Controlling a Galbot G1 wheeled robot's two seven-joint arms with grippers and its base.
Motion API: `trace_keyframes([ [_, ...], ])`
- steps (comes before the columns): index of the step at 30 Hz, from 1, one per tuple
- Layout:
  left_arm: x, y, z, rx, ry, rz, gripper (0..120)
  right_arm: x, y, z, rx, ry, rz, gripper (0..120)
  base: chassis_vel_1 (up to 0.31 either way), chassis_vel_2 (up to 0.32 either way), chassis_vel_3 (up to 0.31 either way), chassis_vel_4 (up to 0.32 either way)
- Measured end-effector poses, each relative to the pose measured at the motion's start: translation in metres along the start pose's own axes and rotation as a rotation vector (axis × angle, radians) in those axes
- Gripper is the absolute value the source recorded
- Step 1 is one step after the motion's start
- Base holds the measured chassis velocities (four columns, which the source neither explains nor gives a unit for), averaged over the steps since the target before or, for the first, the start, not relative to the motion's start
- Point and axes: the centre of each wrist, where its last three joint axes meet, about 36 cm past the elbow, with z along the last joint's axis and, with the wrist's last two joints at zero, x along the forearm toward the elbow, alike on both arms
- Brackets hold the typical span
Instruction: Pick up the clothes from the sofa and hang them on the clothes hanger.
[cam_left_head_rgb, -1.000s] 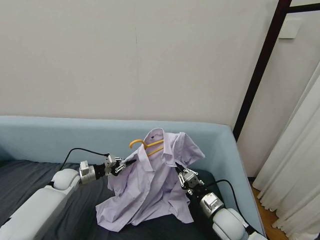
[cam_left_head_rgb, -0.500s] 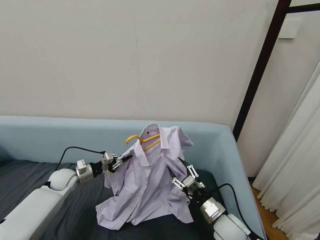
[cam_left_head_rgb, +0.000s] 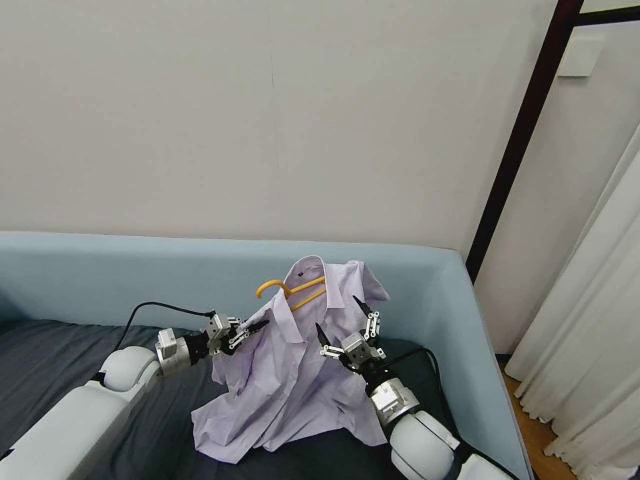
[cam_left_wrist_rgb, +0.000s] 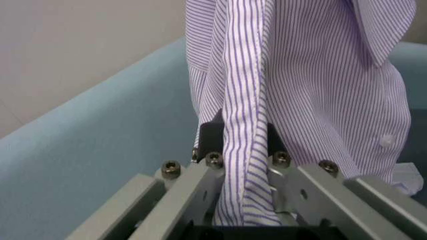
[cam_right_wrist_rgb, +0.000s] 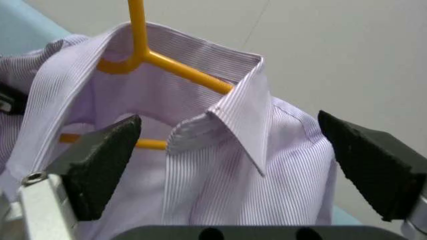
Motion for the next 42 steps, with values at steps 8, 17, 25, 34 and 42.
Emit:
trace_keyframes([
  [8, -0.004, -0.005, 0.002, 0.005, -0.002, 0.008, 1, -0.006, 0.004, -0.004, 0.027, 0.069, 0.040, 74, 0.000, 0.000, 0.000, 0.000],
  [17, 0.000, -0.007, 0.004, 0.005, -0.003, 0.003, 1, -0.007, 0.000, -0.001, 0.051, 0.114, 0.071, 41, 0.000, 0.000, 0.000, 0.000],
  [25, 0.001, -0.009, 0.005, 0.005, -0.004, 0.005, 1, -0.012, -0.010, 0.000, 0.020, 0.079, 0.082, 14, 0.000, 0.000, 0.000, 0.000],
  [34, -0.006, -0.019, 0.013, -0.002, 0.017, 0.034, 1, -0.037, -0.032, -0.007, -0.004, -0.192, -0.034, 1, 0.000, 0.000, 0.000, 0.000],
  [42, -0.011, -0.023, 0.017, 0.018, 0.008, 0.020, 1, -0.028, -0.025, 0.008, 0.048, -0.298, -0.280, 1, 0.000, 0.000, 0.000, 0.000],
])
